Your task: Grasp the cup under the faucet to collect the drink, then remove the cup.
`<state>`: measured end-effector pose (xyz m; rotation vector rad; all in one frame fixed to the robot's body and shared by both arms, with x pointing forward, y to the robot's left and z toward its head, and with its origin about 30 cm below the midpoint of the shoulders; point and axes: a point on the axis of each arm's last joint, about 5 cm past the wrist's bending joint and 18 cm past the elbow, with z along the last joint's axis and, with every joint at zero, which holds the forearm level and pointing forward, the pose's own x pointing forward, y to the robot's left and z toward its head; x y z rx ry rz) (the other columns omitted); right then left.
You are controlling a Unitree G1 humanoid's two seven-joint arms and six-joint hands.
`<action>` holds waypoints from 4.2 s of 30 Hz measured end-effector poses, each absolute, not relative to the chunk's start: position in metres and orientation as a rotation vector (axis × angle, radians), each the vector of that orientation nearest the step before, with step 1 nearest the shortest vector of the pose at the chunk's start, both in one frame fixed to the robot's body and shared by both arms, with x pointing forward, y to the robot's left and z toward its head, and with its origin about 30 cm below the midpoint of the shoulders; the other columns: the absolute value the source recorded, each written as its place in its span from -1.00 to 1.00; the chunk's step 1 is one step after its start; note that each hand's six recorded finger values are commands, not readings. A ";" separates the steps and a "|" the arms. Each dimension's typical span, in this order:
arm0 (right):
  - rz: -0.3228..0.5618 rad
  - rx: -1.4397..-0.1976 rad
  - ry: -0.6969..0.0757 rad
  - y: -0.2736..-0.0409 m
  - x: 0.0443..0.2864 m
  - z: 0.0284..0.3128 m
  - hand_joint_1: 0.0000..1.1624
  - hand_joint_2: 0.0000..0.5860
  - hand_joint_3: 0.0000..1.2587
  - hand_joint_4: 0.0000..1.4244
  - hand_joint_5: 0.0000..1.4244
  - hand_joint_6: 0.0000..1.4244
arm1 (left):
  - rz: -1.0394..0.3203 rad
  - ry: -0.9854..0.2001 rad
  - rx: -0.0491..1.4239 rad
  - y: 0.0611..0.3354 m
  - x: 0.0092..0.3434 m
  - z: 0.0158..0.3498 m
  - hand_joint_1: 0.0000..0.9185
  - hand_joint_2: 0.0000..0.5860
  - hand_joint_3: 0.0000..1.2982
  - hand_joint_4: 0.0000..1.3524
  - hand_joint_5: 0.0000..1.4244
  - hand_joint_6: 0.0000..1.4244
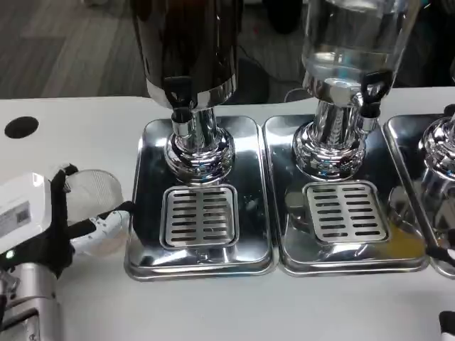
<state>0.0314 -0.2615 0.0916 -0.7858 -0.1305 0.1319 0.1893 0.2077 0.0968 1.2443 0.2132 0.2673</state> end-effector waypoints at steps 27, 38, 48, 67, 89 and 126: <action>0.162 -0.773 -0.124 -0.258 0.032 0.090 -0.03 0.69 -0.73 -0.95 -0.95 -0.99 | 0.309 0.161 1.202 0.207 0.186 0.087 -0.17 -0.63 -0.19 -0.10 0.17 0.23; 0.171 -0.768 -0.133 -0.256 0.034 0.090 -0.04 0.68 -0.73 -0.95 -0.95 -0.99 | 0.328 0.100 1.182 0.206 0.180 0.098 -0.16 -0.64 -0.18 -0.10 0.18 0.24; 0.181 -0.761 -0.137 -0.256 0.032 0.088 -0.04 0.68 -0.73 -0.95 -0.95 -0.99 | 0.296 0.021 1.172 0.195 0.179 0.107 -0.18 -0.63 -0.18 -0.10 0.19 0.24; 0.159 -0.744 -0.135 -0.263 0.019 0.090 -0.05 0.63 -0.73 -0.95 -0.95 -0.99 | 0.152 -0.012 1.155 0.150 0.209 0.098 -0.19 -0.63 -0.18 -0.10 0.18 0.25; 0.170 -0.729 -0.120 -0.267 0.015 0.088 -0.04 0.62 -0.73 -0.94 -0.93 -0.99 | 0.138 -0.028 1.160 0.138 0.215 0.092 -0.45 -0.79 -0.38 -0.39 -0.03 0.02; 0.208 -0.706 -0.141 -0.261 0.025 0.085 -0.04 0.62 -0.72 -0.94 -0.93 -0.99 | 0.257 -0.442 0.986 0.150 0.178 0.171 -0.97 -0.80 -0.46 -0.57 0.03 0.22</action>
